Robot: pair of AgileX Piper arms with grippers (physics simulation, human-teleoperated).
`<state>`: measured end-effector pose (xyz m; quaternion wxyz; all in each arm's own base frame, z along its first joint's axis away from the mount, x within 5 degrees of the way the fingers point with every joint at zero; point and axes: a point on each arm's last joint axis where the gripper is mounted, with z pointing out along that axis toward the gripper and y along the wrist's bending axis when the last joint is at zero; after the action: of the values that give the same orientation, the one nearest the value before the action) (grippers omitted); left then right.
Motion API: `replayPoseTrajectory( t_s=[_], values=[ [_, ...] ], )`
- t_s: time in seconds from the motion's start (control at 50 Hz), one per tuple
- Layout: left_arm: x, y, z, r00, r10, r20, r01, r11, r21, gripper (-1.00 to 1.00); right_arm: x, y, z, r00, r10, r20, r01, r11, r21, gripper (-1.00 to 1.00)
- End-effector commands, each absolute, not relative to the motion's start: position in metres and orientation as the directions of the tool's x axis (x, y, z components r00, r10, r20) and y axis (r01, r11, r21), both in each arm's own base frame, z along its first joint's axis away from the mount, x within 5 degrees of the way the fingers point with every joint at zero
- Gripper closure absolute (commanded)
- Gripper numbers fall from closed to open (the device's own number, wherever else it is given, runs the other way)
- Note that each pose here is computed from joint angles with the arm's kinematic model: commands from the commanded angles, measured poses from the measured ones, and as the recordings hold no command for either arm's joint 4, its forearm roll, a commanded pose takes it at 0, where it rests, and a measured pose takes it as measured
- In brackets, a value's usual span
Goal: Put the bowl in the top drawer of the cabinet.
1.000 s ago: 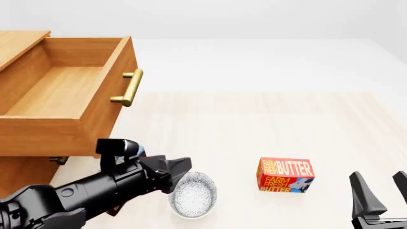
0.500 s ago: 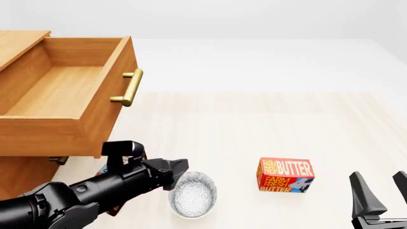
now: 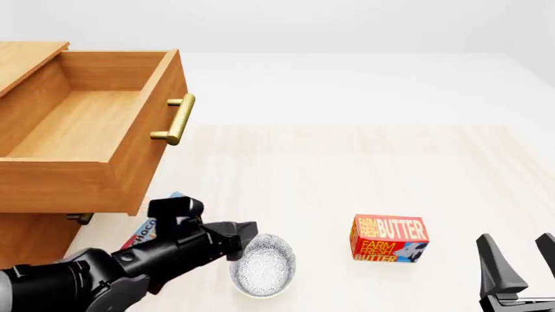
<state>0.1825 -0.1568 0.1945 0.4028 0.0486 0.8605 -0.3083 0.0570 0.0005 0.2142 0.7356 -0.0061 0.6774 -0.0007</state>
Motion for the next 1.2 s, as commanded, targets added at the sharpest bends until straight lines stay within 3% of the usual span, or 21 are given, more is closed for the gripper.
replayPoseTrajectory(
  t_s=[0.02, 1.2],
  values=[
    [0.186, -0.157, 0.186, -0.681, -0.165, -0.714, 0.315, 0.814, -0.488, -1.0, 0.057, 0.0, 0.214, 0.082, -0.009, -0.997, -0.007, 1.0, -0.01, -1.0],
    [0.189, -0.17, 0.136, -0.762, -0.192, -0.618, 0.226, 0.816, -0.532, -1.0, 0.057, 0.0, 0.214, 0.082, -0.01, -0.997, -0.007, 1.0, -0.01, -1.0]
  ],
)
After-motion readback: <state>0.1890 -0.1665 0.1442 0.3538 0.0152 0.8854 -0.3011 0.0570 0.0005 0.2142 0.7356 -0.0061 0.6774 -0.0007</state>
